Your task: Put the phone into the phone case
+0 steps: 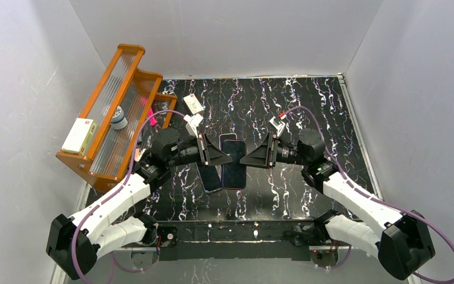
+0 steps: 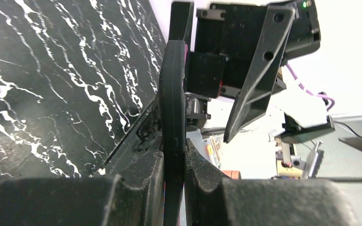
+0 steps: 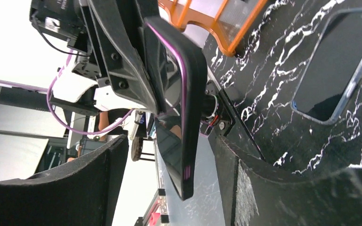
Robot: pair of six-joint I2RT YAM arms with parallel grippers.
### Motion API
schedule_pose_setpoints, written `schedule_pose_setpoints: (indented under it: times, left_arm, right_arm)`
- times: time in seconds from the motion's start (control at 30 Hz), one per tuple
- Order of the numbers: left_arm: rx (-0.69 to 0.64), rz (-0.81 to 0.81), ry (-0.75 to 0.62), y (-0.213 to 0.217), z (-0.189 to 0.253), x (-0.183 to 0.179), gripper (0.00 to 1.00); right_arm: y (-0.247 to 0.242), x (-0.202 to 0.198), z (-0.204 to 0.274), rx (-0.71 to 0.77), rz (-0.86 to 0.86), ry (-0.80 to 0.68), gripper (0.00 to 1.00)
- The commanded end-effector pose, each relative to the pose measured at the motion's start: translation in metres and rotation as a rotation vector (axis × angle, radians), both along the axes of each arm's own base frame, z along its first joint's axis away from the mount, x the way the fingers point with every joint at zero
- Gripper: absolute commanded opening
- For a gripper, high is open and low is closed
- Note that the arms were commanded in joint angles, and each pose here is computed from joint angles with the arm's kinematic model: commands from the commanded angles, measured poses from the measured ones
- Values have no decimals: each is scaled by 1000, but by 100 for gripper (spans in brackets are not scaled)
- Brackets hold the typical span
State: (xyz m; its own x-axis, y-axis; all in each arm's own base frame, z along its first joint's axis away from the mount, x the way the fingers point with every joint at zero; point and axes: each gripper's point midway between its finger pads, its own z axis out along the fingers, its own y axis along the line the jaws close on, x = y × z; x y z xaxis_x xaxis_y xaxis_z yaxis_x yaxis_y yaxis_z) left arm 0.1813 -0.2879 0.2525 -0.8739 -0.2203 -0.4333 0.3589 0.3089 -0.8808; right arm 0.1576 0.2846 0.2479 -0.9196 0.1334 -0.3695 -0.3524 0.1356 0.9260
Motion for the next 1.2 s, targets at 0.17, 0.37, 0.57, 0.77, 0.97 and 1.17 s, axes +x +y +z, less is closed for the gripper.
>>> schedule_pose_setpoints:
  times: [0.17,0.37,0.57,0.77,0.97,1.17]
  left_arm:
    - [-97,-186,-116,-3,39,-30,0]
    - [-3,-163,-69,-1,14,-24,0]
    - [262,-80,2,16,-38,-9,0]
    - [385,-41,82,25,-72,-3,0]
    - [351,-32,67,21,-65,-1,25]
    - [398,14,2,31,-59,7,70]
  right_arm:
    - [6,12,39,39,0,-158,72]
    - [7,20,44,50,-27,-167,53]
    - [3,35,38,14,-131,-145,8]
    - [0,41,29,-36,-171,-145,1]
    - [-4,45,7,-109,-196,-115,1]
    - [-18,58,-23,-299,-258,-99,1]
